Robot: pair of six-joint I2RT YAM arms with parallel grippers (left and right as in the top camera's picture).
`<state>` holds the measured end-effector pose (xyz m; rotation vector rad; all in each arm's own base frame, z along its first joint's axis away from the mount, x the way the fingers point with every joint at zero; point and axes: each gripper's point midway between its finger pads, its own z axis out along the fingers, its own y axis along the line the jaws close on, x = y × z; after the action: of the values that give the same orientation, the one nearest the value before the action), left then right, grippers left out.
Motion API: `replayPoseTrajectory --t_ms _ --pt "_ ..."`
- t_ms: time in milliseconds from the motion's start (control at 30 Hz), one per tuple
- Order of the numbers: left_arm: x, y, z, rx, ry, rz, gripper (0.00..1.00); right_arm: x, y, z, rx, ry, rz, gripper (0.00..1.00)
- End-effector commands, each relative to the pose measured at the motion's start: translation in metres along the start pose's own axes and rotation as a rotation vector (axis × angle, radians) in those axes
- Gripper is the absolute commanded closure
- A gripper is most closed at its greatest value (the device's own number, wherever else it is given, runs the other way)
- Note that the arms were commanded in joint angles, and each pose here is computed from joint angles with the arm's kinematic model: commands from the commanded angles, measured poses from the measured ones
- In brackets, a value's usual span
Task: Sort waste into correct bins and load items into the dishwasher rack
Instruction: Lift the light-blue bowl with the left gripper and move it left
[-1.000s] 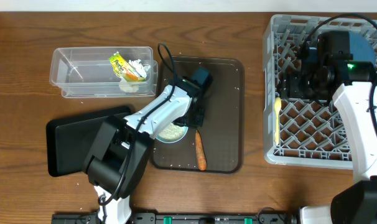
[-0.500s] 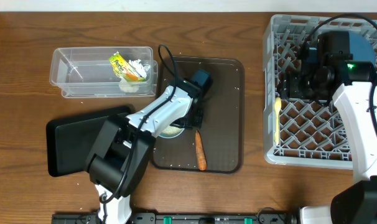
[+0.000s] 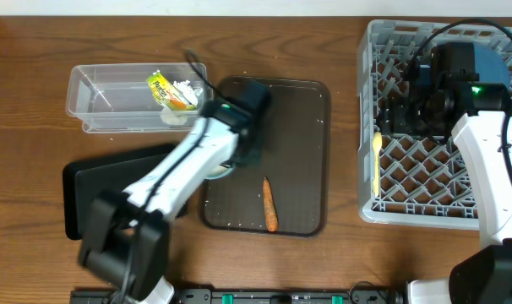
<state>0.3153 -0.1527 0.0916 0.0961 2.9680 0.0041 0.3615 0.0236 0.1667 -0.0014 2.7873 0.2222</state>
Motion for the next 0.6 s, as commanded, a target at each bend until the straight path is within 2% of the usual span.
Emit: replayPoseTrajectory --t_ms 0,167,400,567 --pt "-0.017 0.023 -0.028 0.026 -0.073 -0.082 0.94 -0.001 0.001 -0.002 -0.006 -0.004 0.002 0.25" --pt "-0.026 0.047 -0.049 0.209 -0.073 -0.239 0.94 0.000 0.000 -0.002 -0.006 0.000 0.003 0.26" --pt "-0.029 0.079 -0.052 0.487 -0.041 -0.344 0.94 0.000 0.000 -0.002 -0.006 0.003 0.003 0.26" --pt "-0.028 0.104 -0.053 0.722 -0.090 -0.407 0.94 0.000 0.000 -0.002 -0.006 0.003 0.003 0.27"
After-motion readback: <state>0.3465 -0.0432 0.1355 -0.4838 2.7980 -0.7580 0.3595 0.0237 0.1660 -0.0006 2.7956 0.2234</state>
